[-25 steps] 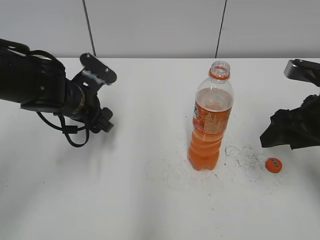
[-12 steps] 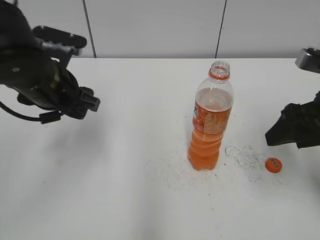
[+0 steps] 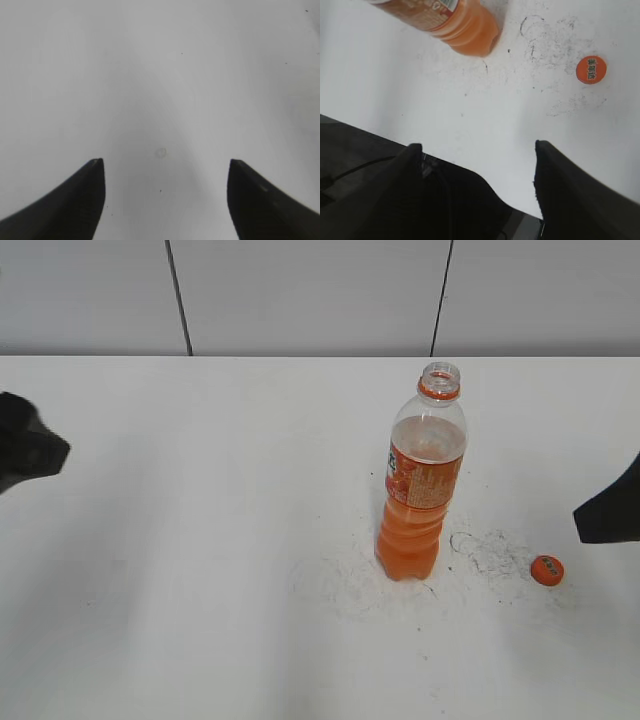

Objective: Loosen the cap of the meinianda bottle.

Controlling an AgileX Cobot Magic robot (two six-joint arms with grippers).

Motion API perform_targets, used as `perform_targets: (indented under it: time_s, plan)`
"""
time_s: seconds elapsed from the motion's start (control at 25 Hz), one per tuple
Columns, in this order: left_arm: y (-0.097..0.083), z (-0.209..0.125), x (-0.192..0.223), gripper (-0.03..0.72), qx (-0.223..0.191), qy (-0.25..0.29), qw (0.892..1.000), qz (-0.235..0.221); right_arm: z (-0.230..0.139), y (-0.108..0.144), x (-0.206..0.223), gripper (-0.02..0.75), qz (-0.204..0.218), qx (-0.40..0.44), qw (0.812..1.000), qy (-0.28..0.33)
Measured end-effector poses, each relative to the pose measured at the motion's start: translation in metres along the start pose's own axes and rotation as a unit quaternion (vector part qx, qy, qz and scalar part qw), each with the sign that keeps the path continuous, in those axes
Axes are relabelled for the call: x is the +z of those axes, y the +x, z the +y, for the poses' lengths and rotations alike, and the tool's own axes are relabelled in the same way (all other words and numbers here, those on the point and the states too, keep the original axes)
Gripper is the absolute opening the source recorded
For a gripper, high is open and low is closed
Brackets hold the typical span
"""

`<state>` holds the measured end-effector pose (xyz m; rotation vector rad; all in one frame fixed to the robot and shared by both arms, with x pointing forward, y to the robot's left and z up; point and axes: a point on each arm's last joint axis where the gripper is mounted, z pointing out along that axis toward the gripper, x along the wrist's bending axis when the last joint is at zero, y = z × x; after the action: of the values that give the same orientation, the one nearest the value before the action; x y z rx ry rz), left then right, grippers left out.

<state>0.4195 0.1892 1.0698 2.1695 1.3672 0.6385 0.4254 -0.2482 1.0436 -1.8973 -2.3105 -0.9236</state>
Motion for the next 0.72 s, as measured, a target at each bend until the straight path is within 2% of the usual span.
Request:
perform_targets:
  time_s: [0.28,0.44,0.56,0.72]
  plan:
    - [0.024,-0.05,-0.075,0.563,0.012,-0.062,0.998,-0.025,-0.045,0.018,-0.029,0.512,0.016,-0.032,0.999,-0.017]
    - [0.028,-0.085,-0.096,0.561,0.032,-0.08,0.995,-0.059,-0.072,0.034,-0.058,0.512,0.02,-0.075,0.995,-0.068]
    - [0.029,-0.107,-0.104,0.561,0.034,-0.082,0.993,-0.078,-0.09,0.04,-0.072,0.512,0.01,-0.105,0.991,-0.088]
    - [0.033,-0.128,-0.113,0.561,0.036,-0.093,0.991,-0.086,-0.118,0.039,-0.088,0.512,-0.044,-0.119,0.985,-0.121]
